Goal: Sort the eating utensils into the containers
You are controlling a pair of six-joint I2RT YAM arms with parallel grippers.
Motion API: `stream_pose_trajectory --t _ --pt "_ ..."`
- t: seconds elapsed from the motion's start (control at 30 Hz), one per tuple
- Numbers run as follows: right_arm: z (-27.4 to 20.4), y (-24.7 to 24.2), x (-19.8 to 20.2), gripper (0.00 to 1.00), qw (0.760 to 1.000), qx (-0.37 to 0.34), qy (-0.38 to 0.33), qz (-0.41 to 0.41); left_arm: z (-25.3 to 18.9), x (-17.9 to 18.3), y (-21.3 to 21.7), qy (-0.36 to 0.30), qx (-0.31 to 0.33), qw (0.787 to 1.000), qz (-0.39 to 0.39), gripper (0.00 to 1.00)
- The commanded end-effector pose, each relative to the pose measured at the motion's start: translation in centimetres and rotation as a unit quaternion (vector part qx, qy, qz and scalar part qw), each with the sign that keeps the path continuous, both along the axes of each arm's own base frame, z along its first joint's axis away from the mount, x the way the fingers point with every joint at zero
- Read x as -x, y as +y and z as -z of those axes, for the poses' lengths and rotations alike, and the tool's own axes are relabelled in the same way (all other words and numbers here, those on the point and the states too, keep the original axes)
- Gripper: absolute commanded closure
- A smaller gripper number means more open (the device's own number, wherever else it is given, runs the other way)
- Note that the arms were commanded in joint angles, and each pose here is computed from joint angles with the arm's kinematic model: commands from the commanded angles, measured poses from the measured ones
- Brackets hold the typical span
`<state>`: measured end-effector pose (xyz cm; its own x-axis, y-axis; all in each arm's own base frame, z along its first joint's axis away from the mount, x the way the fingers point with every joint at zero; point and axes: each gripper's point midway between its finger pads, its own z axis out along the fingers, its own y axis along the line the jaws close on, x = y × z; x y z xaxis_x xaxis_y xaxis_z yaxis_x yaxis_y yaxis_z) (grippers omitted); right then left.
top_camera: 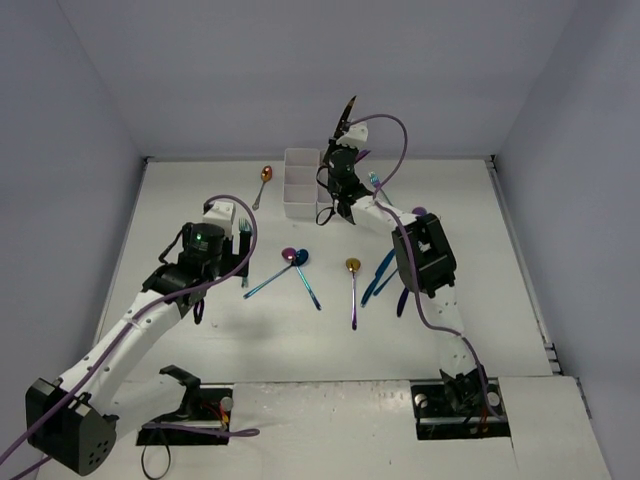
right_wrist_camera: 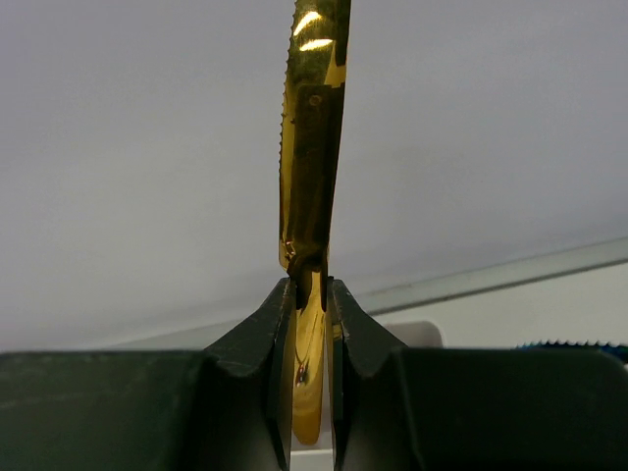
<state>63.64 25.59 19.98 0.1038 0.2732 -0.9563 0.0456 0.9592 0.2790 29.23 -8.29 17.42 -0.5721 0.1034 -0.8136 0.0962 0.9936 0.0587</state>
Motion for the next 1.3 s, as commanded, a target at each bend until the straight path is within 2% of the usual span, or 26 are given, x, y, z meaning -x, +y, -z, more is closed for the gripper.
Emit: stream_pose_trajectory --t 0.0,0.1,0.63,0.93,0.97,1.0,1.07,1.17,1.27 --pt "-6.6 -0.8 0.2 1.0 0.994 -0.061 -0.083 0.022 -1.5 -1.0 -0.2 -0.031 0.02 0.999 -0.01 0.13" --pt "-5.5 -0.6 0.3 0.99 0.995 -0.063 -0.074 0.021 -1.6 -0.9 -0.2 -0.031 0.021 0.999 -0.009 0.13" --pt "-5.2 0.6 3.9 0.75 0.998 -0.05 -0.049 0.002 -2.4 -0.6 -0.3 -0.044 0.032 0.998 -0.006 0.12" --pt "-9.0 0.8 8.2 0.54 1.0 -0.015 -0.02 -0.008 -3.3 -0.4 -0.2 -0.057 0.038 0.998 -0.007 0.13" --pt "-9.3 0.1 9.0 0.47 1.0 -0.011 -0.008 -0.004 -3.4 -0.4 -0.2 -0.058 0.038 0.998 -0.008 0.13" --pt "-9.5 -0.3 9.5 0.45 1.0 -0.01 -0.001 -0.001 -3.5 -0.3 -0.1 -0.059 0.039 0.997 -0.009 0.13" --pt "-10.6 -2.3 11.5 0.39 1.0 0.0 0.026 0.014 -3.6 -0.3 -0.1 -0.058 0.039 0.997 -0.011 0.13" --pt "-9.5 -4.5 13.3 0.29 0.997 0.017 0.068 0.023 -3.5 -0.3 -0.1 -0.055 0.04 0.998 -0.011 0.13" --pt "-7.5 -8.1 15.8 0.17 0.989 0.036 0.143 0.032 -3.6 -0.3 -0.3 -0.053 0.043 0.998 -0.009 0.13"
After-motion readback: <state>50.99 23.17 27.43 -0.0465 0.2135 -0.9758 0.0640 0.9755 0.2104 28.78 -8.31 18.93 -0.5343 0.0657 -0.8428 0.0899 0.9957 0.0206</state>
